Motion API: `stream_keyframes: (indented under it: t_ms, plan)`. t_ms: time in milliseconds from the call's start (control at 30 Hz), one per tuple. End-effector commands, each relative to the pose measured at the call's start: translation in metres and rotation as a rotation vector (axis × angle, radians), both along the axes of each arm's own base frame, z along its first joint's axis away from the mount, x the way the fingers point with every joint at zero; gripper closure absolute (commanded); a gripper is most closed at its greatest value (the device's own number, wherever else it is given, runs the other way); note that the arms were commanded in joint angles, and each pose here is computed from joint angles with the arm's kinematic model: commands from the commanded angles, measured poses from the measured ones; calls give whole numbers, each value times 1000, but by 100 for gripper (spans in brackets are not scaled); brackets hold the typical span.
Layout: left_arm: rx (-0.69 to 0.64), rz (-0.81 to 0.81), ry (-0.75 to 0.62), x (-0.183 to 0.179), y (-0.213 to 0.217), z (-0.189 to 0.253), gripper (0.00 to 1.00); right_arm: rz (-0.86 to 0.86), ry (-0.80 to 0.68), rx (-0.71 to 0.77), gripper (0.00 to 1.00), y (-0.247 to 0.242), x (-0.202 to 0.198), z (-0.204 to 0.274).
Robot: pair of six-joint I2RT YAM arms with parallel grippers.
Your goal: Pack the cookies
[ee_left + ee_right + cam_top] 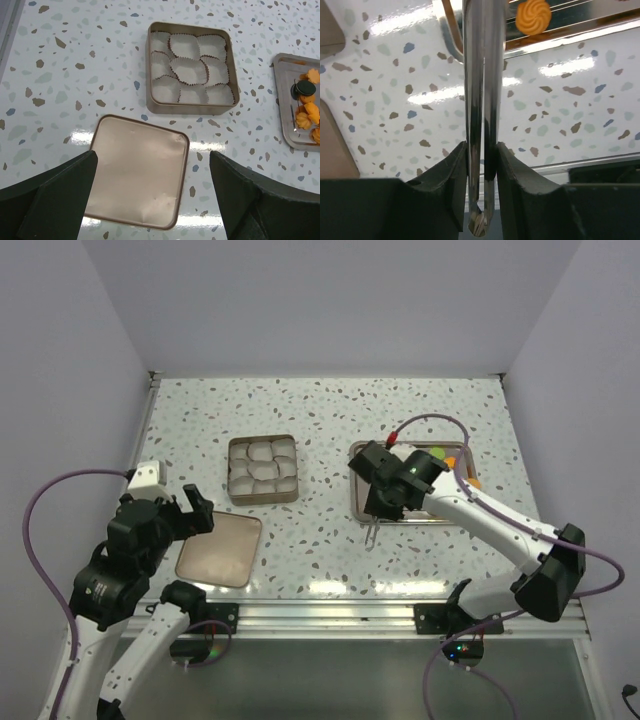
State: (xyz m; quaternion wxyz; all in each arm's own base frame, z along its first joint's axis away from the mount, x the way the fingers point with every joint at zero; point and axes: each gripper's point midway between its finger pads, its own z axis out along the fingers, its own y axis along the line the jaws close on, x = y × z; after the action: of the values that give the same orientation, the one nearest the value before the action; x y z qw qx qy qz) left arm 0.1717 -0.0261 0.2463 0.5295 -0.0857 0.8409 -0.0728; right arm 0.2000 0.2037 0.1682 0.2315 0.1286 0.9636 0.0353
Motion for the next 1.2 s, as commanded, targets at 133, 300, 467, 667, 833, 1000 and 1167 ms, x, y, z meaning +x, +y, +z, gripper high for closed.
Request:
stream_keyframes:
  t_ms: [133, 300, 467, 667, 833, 1000, 1167]
  plan:
    - [7, -40, -34, 7, -7, 7, 0, 81, 85, 96, 58, -17, 4, 4]
    - [9, -41, -35, 7, -6, 7, 0, 89, 132, 158, 51, -16, 5, -4]
    - [5, -33, -39, 6, -5, 7, 0, 74, 156, 184, 51, -21, 11, -10]
    - [0, -29, -46, 5, -4, 8, 0, 66, 150, 167, 53, -28, 16, -5]
    - [-3, -29, -49, 4, -4, 9, 0, 62, 134, 141, 54, -35, 18, 2]
    - [-4, -34, -50, 4, -5, 9, 0, 38, 113, 138, 56, -41, 18, 7]
    - [-5, -40, -46, 5, -7, 8, 0, 27, 107, 143, 57, -41, 21, 7]
